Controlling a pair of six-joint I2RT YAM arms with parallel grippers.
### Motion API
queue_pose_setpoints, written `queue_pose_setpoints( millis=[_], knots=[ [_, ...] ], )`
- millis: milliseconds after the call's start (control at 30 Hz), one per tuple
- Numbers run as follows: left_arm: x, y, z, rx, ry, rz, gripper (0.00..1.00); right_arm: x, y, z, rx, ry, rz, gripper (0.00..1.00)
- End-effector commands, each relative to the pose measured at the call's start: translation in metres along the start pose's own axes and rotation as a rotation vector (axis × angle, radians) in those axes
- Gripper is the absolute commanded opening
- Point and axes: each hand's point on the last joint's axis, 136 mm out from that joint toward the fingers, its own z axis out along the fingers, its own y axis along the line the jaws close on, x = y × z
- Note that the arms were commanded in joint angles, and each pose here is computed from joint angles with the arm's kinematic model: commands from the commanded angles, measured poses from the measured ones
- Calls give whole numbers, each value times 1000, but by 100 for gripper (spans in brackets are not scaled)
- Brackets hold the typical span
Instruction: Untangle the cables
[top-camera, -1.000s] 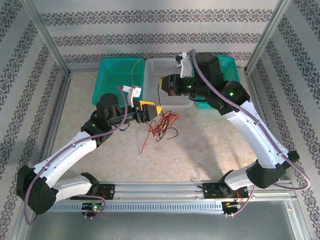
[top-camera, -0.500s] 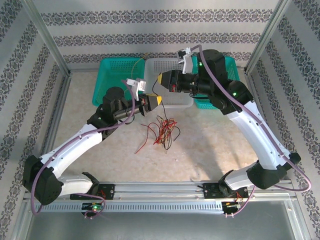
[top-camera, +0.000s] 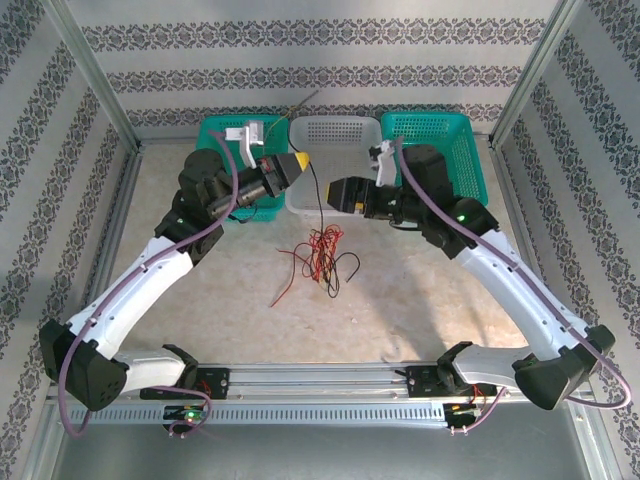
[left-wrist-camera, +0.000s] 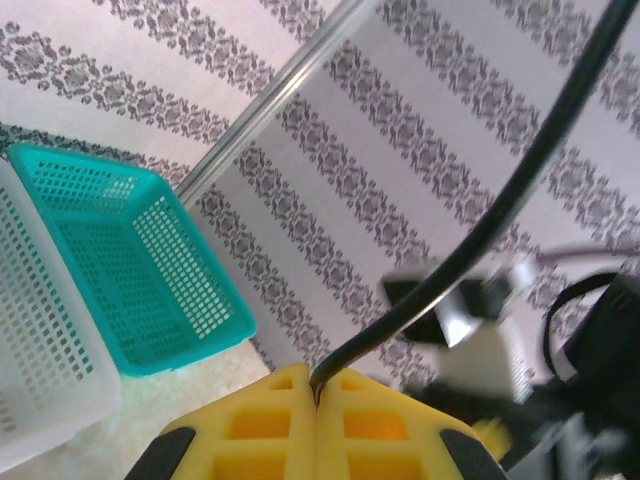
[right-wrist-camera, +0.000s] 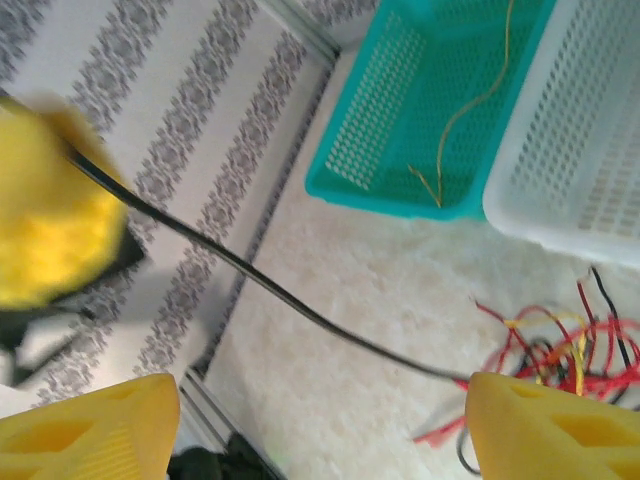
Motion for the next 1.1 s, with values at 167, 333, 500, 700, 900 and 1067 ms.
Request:
queue_pose_setpoints(
  millis=[167,333,500,700,900,1067],
  knots=[
    [-45,-67,-11,211,-78,-62,0,-6,17,19,-11,-30,-147,76],
    [-50,-79,-18,228,-79,-44,0,-18,16,31,19,-38,-174,55],
    [-51,-60,-21,137,-97,-45,0,-22,27,24,6,-56,-198,16],
    [-43,4,-29,-160,-118,-42,40,-38,44,-11,5,-138,-231,3],
    [-17,62,-46,-419,-81,-30,89,-83,11,-51,159,-244,-132,0],
    [16,82,-49,-451,32,-32,91,-128,-54,-76,340,-289,18,0]
  ],
)
